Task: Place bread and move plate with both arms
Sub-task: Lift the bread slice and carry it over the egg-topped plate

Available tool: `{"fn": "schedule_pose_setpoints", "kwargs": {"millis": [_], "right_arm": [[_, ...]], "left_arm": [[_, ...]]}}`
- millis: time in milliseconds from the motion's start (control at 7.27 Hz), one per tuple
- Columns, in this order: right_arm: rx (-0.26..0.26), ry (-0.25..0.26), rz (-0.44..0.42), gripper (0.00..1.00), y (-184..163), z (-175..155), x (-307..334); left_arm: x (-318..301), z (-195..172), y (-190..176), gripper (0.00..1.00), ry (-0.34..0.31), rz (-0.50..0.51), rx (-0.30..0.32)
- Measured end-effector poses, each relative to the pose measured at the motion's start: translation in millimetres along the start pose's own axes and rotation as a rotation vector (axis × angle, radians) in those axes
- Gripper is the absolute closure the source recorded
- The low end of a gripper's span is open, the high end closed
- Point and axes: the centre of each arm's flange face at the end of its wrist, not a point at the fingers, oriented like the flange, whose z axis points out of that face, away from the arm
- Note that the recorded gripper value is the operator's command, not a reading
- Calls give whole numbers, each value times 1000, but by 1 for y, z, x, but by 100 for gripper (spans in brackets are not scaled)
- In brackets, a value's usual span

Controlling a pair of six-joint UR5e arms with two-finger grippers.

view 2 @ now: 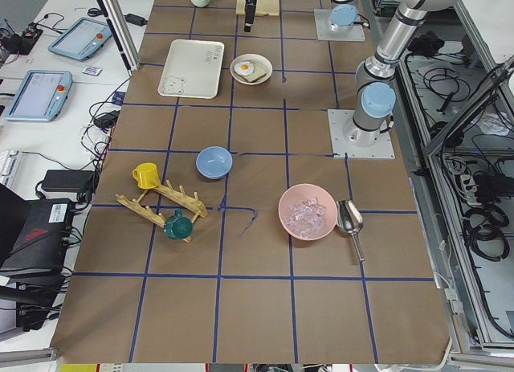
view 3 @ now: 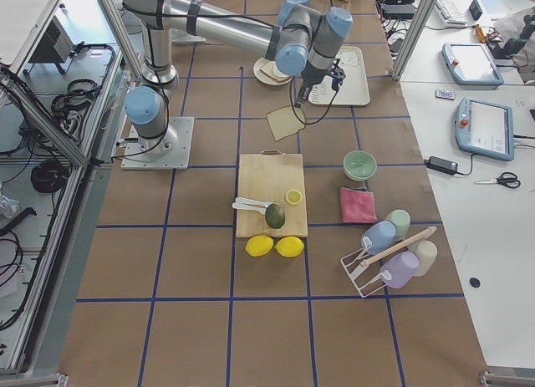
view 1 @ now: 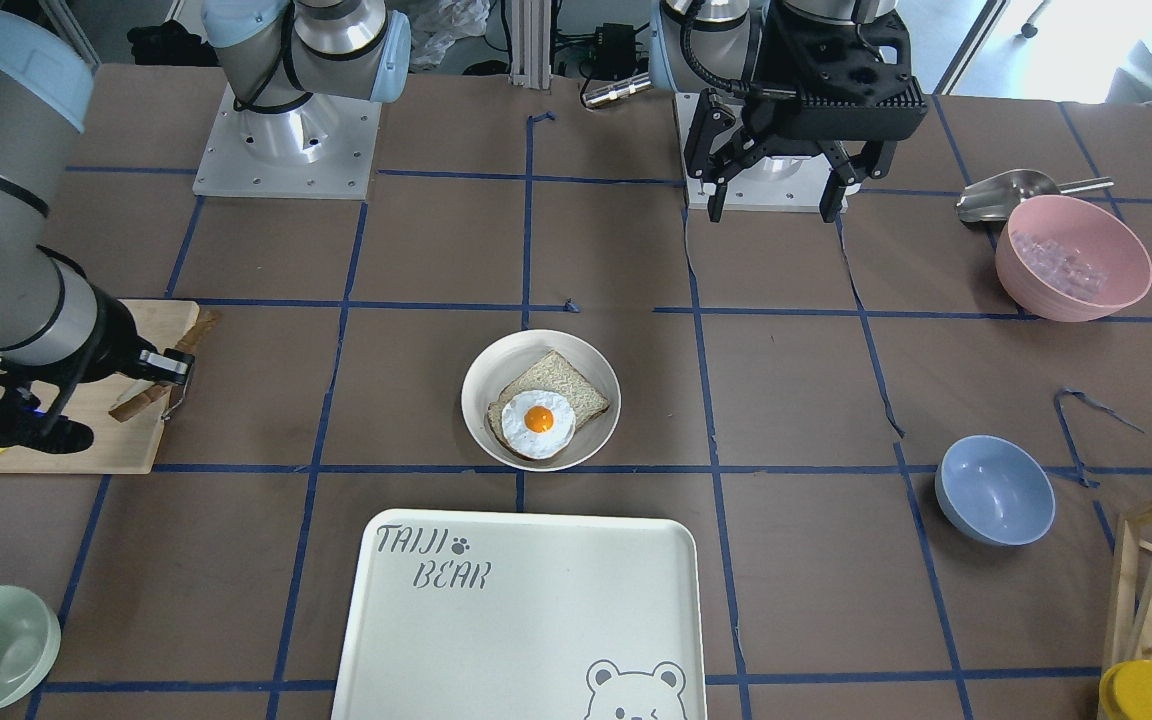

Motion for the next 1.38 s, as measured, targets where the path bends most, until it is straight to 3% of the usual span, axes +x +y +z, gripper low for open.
{"fn": "schedule_pose_setpoints", "kwargs": {"millis": [550, 962, 1375], "right_arm": [[-8, -134, 211, 100, 66, -11, -157], [-31, -177, 299, 100, 109, -6, -234], [-54, -168, 329, 100, 116, 19, -267]], "left_arm": [[0, 0, 0, 0, -1, 0, -1], [0, 0, 0, 0, -2, 0, -2], [0, 0, 0, 0, -2, 0, -2]]}}
